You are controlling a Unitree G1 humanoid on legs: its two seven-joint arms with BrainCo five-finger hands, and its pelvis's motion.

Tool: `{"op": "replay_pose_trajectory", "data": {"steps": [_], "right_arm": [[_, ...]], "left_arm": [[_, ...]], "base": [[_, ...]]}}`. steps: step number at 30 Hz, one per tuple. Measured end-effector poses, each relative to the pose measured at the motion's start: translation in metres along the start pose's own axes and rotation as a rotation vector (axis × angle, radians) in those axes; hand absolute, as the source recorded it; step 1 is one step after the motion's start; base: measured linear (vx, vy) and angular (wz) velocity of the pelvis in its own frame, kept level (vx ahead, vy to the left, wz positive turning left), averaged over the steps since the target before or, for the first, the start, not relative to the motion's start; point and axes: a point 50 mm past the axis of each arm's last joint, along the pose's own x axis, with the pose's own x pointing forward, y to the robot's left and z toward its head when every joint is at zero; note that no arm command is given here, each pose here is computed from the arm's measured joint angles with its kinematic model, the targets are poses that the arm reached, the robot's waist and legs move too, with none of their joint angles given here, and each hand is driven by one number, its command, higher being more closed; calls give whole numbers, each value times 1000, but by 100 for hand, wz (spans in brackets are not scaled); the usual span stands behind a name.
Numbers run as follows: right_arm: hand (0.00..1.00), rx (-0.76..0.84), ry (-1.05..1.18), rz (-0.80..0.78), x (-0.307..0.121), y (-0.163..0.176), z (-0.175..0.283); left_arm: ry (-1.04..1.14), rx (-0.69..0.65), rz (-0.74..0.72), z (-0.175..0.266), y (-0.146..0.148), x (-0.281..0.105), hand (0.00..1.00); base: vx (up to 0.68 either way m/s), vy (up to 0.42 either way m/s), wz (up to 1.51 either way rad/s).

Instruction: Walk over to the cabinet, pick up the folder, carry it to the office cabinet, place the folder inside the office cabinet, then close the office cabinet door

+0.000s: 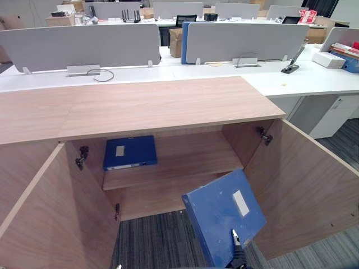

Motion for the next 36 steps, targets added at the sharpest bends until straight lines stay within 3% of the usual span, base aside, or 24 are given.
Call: {"op": "replay_pose_trajectory", "data": {"steps": [6, 16, 28, 36], "right_arm": [[100, 159, -71, -166, 11, 1, 11], [100, 241, -77, -192, 23, 33, -6], [100, 174, -24, -148, 26, 55, -22], [100, 84, -23, -207, 27, 42, -11]], "left_arm": [[5, 35, 36, 1, -5, 2, 0], [-79, -55, 55, 14, -29, 6, 0], [-87, -88, 92, 14, -27, 6, 0], [-32, -41, 142, 0, -18, 4, 0]], "base": [[14, 13, 6], [-17, 24, -3], [146, 173, -25], [181, 77, -30]]}}
